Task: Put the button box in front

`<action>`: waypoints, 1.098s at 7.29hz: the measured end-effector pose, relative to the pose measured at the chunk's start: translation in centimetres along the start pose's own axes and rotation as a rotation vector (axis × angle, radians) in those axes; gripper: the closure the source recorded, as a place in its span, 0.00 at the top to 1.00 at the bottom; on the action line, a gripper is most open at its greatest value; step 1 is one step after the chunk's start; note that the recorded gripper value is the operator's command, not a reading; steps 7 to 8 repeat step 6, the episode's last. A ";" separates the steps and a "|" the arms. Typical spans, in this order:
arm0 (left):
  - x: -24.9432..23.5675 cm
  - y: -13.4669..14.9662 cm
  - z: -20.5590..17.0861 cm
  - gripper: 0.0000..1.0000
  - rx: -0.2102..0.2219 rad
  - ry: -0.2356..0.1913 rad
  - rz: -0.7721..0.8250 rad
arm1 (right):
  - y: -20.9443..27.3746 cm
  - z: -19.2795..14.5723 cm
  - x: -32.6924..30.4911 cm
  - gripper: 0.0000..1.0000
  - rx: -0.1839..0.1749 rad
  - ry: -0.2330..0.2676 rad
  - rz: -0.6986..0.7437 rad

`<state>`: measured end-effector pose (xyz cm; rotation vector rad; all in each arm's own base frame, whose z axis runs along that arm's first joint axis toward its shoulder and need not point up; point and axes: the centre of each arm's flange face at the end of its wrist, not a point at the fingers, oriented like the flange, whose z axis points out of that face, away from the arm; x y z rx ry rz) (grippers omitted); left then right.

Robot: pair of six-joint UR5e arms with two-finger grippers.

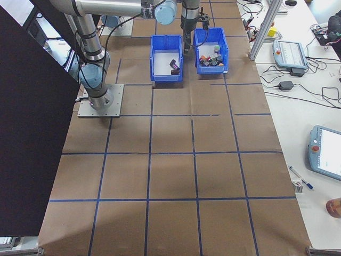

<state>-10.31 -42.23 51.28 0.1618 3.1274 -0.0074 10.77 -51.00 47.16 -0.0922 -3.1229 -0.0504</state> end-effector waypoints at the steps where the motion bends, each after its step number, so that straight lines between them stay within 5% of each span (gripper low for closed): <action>1: 0.0 0.0 -0.1 0.99 0.002 -0.001 0.000 | 0.2 -0.3 0.0 1.00 -0.002 -0.002 0.029; 8: 0.0 0.0 0.0 0.99 0.002 0.001 -0.005 | 1.0 -0.9 -0.3 1.00 -0.014 -0.026 0.050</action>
